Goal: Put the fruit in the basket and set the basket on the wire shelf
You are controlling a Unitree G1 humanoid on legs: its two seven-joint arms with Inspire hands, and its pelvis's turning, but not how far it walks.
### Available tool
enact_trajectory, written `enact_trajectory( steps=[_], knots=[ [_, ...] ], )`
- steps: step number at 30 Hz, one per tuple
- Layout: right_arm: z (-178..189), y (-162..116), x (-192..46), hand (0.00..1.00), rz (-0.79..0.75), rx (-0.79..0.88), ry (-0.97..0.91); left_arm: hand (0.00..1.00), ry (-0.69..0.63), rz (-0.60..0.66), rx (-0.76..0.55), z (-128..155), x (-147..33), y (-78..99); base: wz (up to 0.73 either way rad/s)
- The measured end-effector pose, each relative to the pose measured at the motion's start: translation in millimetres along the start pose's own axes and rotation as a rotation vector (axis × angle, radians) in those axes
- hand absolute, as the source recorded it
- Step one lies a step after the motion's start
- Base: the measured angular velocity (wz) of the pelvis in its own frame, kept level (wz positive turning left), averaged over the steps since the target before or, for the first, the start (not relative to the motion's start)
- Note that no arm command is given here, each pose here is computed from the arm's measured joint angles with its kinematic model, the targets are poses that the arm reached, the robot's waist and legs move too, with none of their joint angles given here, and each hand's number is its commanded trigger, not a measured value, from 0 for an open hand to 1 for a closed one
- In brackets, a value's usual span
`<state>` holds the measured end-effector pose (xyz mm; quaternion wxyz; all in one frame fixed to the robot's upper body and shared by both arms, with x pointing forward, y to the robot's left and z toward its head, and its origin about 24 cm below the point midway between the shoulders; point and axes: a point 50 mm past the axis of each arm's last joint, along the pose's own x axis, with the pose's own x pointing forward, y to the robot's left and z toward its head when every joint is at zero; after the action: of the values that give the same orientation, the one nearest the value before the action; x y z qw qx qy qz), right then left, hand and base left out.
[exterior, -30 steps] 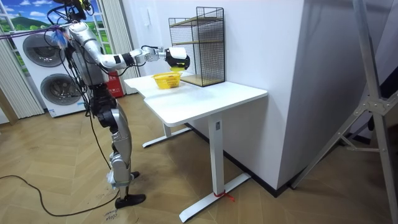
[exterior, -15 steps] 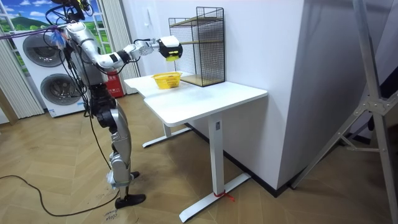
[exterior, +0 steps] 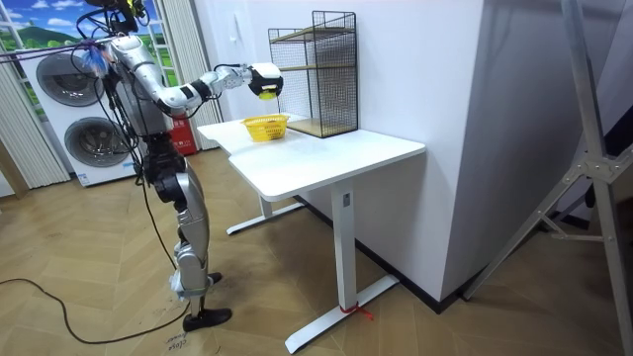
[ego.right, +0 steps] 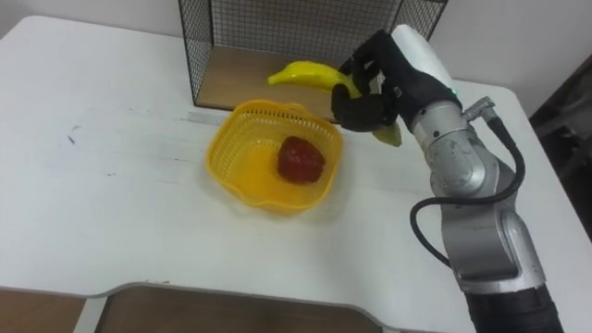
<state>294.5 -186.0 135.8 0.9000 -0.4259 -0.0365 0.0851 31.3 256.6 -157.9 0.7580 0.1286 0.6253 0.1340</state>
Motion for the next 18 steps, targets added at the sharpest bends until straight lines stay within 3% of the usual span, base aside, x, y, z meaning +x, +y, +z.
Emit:
enact_trajectory(
  steps=[13,14,15,17,18],
  knots=[
    [16,37,3,1.0,0.191,-0.062,-0.03,0.0,0.049,-0.014,0.043,-6,2.0,-3.3,0.0],
    [16,39,3,0.91,0.196,-0.057,-0.032,0.0,0.052,-0.016,0.048,-7,2.0,-4.0,0.0],
    [18,44,3,0.69,0.21,-0.053,-0.038,0.0,0.054,-0.018,0.05,-7,2.0,-4.9,0.0],
    [20,49,2,0.47,0.227,-0.046,-0.043,0.0,0.065,-0.019,0.051,-9,1.9,-5.2,0.0],
    [20,51,2,0.0,0.23,-0.037,-0.044,0.0,0.07,-0.019,0.052,-10,2.0,-5.2,0.0]
  ],
)
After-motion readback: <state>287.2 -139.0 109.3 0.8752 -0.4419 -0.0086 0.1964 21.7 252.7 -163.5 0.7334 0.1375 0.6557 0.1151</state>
